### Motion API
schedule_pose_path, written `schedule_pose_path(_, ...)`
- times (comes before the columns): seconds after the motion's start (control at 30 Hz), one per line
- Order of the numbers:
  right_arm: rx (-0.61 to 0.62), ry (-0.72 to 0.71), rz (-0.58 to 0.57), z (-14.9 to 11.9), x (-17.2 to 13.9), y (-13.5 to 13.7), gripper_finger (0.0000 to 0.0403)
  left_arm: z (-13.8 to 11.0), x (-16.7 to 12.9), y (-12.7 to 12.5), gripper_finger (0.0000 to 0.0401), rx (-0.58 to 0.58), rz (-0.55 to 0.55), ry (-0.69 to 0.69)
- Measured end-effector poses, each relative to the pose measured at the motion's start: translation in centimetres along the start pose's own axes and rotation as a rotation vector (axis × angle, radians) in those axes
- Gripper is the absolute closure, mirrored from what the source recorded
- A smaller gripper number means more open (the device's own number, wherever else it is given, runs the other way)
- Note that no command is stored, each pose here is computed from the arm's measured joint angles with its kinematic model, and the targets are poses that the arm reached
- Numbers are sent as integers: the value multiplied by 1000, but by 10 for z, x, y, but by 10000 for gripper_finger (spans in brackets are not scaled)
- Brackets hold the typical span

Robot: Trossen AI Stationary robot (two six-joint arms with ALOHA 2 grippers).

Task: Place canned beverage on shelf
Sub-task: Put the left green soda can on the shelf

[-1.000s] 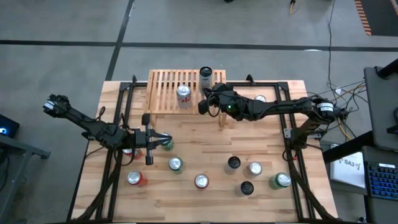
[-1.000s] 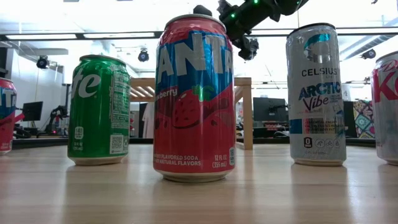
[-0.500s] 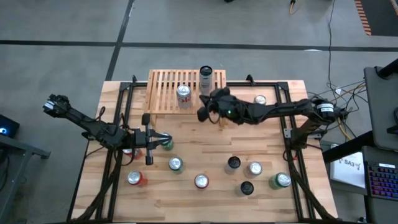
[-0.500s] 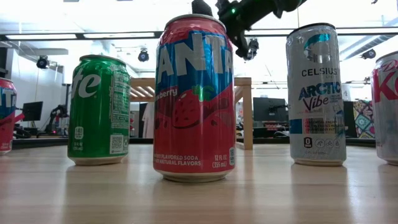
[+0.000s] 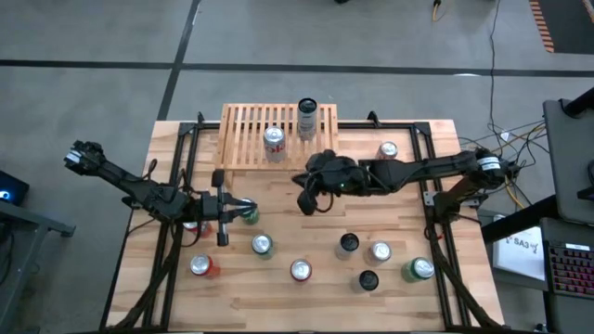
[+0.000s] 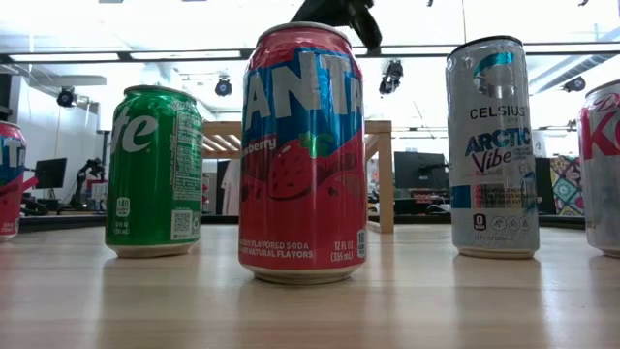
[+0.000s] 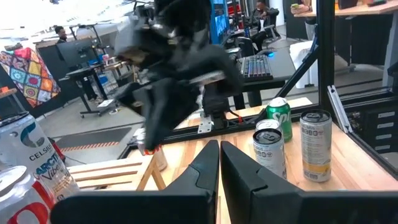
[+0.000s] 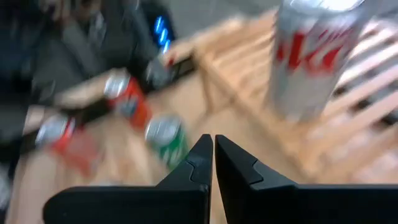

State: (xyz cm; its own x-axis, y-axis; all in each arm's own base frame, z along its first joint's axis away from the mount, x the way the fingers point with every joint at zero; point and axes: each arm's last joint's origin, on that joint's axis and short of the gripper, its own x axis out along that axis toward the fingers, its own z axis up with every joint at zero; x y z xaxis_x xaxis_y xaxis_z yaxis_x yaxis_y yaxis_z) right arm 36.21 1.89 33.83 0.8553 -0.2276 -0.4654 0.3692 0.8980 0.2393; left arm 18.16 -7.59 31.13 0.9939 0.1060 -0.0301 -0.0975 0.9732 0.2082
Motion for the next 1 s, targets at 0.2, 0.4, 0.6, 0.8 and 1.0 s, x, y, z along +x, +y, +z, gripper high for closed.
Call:
schedule_pose_path(0.2, -122, 212, -2, -6, -21, 13, 394, 2, 0, 0, 401, -109, -4, -10)
schedule_pose_path(0.4, -211, 361, -39, -11, -39, 16, 394, -2, 5, -10, 401, -263, -165, 10)
schedule_pose_path(0.6, -269, 418, -66, -14, -43, 13, 394, -13, 20, -29, 401, -321, -208, 54)
schedule_pose_path(0.8, -402, 405, -74, -20, -40, 17, 394, -15, 36, -40, 401, -316, -198, 84)
schedule_pose_path(1.0, -498, 308, -62, -26, -41, 29, 394, -12, 42, -45, 401, -365, -197, 161)
